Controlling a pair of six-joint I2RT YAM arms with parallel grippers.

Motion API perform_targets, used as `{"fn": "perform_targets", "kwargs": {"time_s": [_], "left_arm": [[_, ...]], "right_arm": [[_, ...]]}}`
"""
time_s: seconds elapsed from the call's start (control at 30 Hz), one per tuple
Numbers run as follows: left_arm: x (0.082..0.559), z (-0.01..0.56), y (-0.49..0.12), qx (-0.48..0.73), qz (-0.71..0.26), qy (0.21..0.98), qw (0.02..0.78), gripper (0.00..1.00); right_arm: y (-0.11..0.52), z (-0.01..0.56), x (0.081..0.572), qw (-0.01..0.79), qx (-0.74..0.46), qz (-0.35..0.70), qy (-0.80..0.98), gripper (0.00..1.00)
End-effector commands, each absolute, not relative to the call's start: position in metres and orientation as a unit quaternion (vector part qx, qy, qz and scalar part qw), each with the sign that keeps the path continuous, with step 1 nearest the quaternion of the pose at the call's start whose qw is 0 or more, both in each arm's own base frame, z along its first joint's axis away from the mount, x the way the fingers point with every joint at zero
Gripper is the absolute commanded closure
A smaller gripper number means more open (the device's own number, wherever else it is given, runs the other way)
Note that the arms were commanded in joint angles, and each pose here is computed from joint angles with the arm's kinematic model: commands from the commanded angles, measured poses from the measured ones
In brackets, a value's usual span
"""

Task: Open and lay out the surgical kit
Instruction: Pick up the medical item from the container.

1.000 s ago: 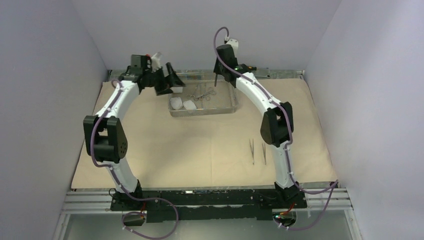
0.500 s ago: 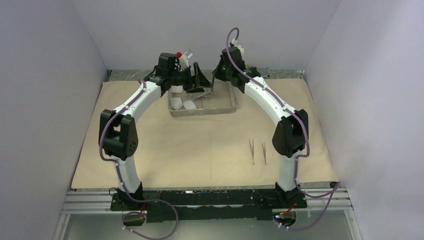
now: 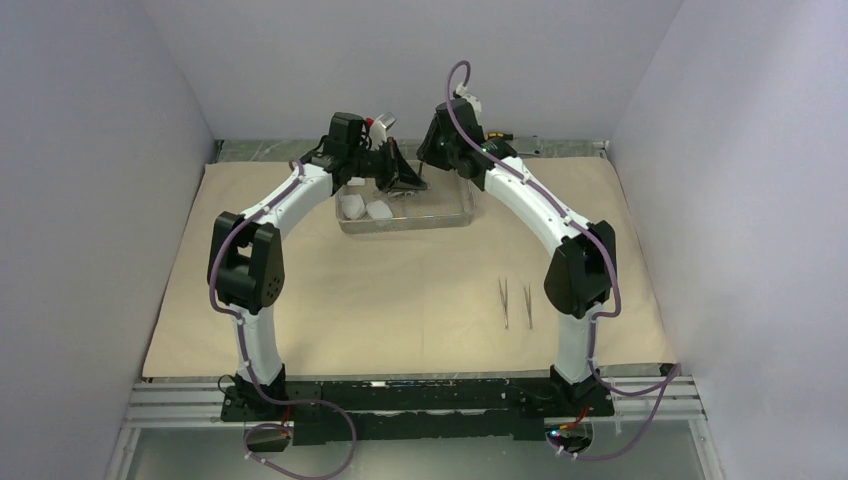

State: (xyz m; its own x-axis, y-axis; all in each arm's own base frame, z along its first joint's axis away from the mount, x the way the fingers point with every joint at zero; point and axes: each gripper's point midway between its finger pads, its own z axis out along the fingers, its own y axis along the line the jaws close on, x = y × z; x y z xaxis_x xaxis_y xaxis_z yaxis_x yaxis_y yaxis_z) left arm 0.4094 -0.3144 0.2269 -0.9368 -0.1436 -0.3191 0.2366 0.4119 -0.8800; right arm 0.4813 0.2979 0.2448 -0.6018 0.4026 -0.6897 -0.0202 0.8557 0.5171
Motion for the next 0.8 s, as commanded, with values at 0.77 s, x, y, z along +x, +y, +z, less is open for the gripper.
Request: {"fn": "perform_targets", "kwargs": {"time_s": [0.77], "left_arm": [[0.345,0.382,-0.307,0.186,-0.716,0.649,0.177,1.00]], "right_arm": [[0.282,0.395,0.405,0.479,0.034,0.525,0.702,0.30]]}}
